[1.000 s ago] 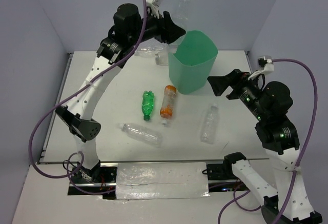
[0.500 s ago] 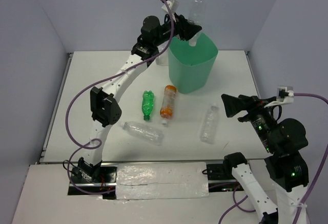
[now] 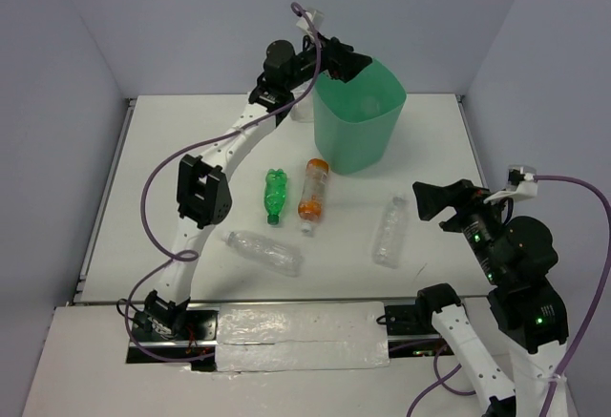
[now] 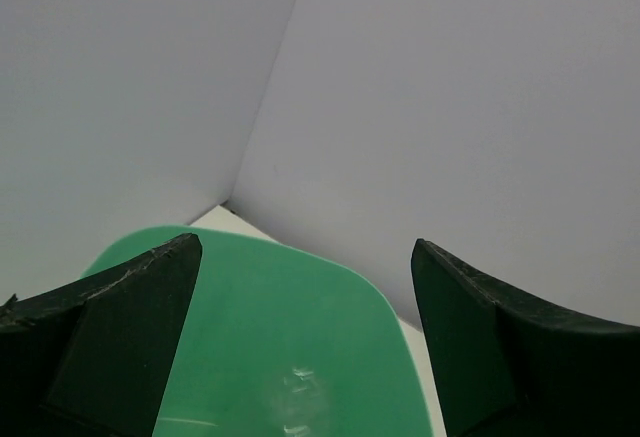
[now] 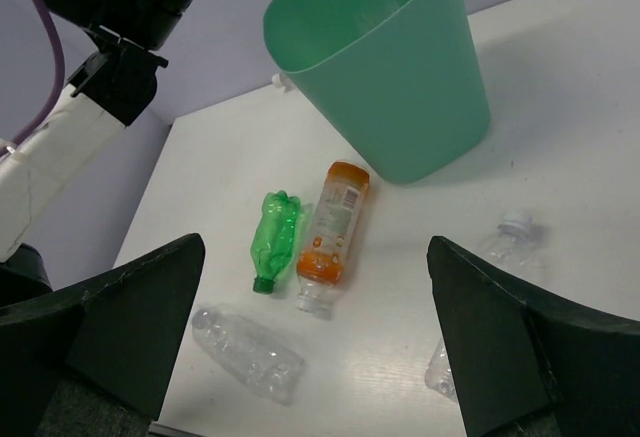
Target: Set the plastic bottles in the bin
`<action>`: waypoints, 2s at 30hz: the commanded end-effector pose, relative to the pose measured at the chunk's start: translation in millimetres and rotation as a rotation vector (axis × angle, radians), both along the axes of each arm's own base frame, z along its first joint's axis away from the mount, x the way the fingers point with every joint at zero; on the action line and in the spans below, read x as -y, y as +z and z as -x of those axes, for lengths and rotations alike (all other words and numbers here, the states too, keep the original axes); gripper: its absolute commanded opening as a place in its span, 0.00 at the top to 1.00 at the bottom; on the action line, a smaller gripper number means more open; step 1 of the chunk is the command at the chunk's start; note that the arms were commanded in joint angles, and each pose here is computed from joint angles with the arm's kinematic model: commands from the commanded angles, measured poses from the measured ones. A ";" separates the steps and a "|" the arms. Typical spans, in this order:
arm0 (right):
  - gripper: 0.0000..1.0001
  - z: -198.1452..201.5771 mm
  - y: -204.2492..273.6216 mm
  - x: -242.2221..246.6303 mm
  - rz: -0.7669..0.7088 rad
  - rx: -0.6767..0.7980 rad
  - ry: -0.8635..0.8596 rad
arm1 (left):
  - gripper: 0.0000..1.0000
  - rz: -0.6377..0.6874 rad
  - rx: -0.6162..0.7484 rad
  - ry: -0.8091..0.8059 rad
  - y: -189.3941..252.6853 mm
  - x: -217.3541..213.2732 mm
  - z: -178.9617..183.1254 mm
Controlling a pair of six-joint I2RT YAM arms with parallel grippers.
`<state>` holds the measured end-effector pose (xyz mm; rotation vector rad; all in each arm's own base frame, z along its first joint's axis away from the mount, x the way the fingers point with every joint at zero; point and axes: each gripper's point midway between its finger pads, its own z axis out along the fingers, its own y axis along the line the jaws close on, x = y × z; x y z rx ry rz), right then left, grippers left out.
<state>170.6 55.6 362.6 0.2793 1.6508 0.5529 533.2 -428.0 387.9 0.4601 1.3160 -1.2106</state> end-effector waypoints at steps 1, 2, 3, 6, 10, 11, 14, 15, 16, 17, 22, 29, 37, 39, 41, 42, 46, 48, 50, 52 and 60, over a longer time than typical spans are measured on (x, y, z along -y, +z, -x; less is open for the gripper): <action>0.00 -5.8 1.0 1.4 0.002 -0.001 -0.015 | 0.01 0.081 0.128 -0.029 56.5 -11.7 21.9; 0.00 -5.4 1.2 1.3 0.005 0.001 -0.013 | 0.00 0.080 0.131 -0.028 59.7 -12.8 23.6; 0.00 -6.5 0.6 2.2 0.007 -0.001 -0.019 | 0.01 0.072 0.128 -0.034 61.9 -13.4 26.6; 0.00 -6.7 -2.4 4.9 0.016 -0.007 -0.032 | 0.01 0.061 0.149 -0.024 90.7 -25.8 46.3; 0.00 -8.1 -6.9 7.8 0.032 -0.014 -0.047 | 0.01 -0.095 0.023 0.206 97.1 -78.4 66.6; 0.00 -9.5 -10.4 8.0 0.041 -0.020 -0.047 | 0.01 -0.121 -0.019 0.269 89.8 -92.2 68.6; 0.00 -14.1 -18.3 9.7 0.059 -0.031 -0.058 | 0.01 -0.217 -0.213 0.554 49.7 -159.1 84.4; 0.00 -15.6 -21.9 9.3 0.060 -0.039 -0.058 | 0.01 -0.250 -0.267 0.627 36.5 -177.5 90.4; 0.00 -17.8 -22.7 8.3 0.061 -0.037 -0.055 | 0.00 -0.256 -0.342 0.701 26.9 -197.6 102.2; 0.00 -21.5 -28.5 6.9 0.064 -0.052 -0.051 | 0.01 -0.355 -0.461 0.824 -7.7 -226.5 111.8; 0.00 -37.4 -50.0 -4.1 0.086 -0.145 -0.009 | 0.01 -0.429 -0.808 1.026 -91.3 -287.8 182.9; 0.00 -54.7 -107.7 -97.6 0.170 -0.366 0.318 | 0.00 -0.325 -1.120 1.181 -167.7 -338.7 270.0; 0.00 -51.0 -146.1 -164.2 0.302 -0.464 0.456 | 0.01 -0.252 -1.473 1.035 -231.0 -308.9 321.0; 0.00 -51.9 -144.7 -166.9 0.299 -0.454 0.456 | 0.01 -0.250 -1.582 1.027 -251.1 -302.5 333.7; 0.00 -52.0 -143.3 -164.7 0.299 -0.452 0.445 | 0.01 -0.267 -1.650 1.060 -268.5 -304.4 342.3; 0.00 -51.4 -142.1 -163.7 0.298 -0.449 0.443 | 0.01 -0.241 -1.680 1.082 -272.0 -304.1 343.5; 0.00 -48.8 -143.3 -156.4 0.304 -0.450 0.425 | 0.01 -0.182 -1.704 1.060 -278.6 -295.3 336.3; 0.00 -46.7 -148.8 -154.1 0.312 -0.466 0.424 | 0.01 -0.145 -1.709 1.046 -281.0 -290.5 328.8; 0.00 -44.7 -150.2 -154.2 0.305 -0.471 0.425 | 0.01 -0.142 -1.728 1.038 -288.0 -286.3 325.5; 0.00 -43.6 -153.8 -154.5 0.301 -0.476 0.428 | 0.01 -0.125 -1.761 1.003 -297.4 -278.1 323.0; 0.00 -44.4 -151.5 -155.7 0.295 -0.477 0.428 | 0.01 -0.078 -1.848 0.961 -330.7 -263.4 318.7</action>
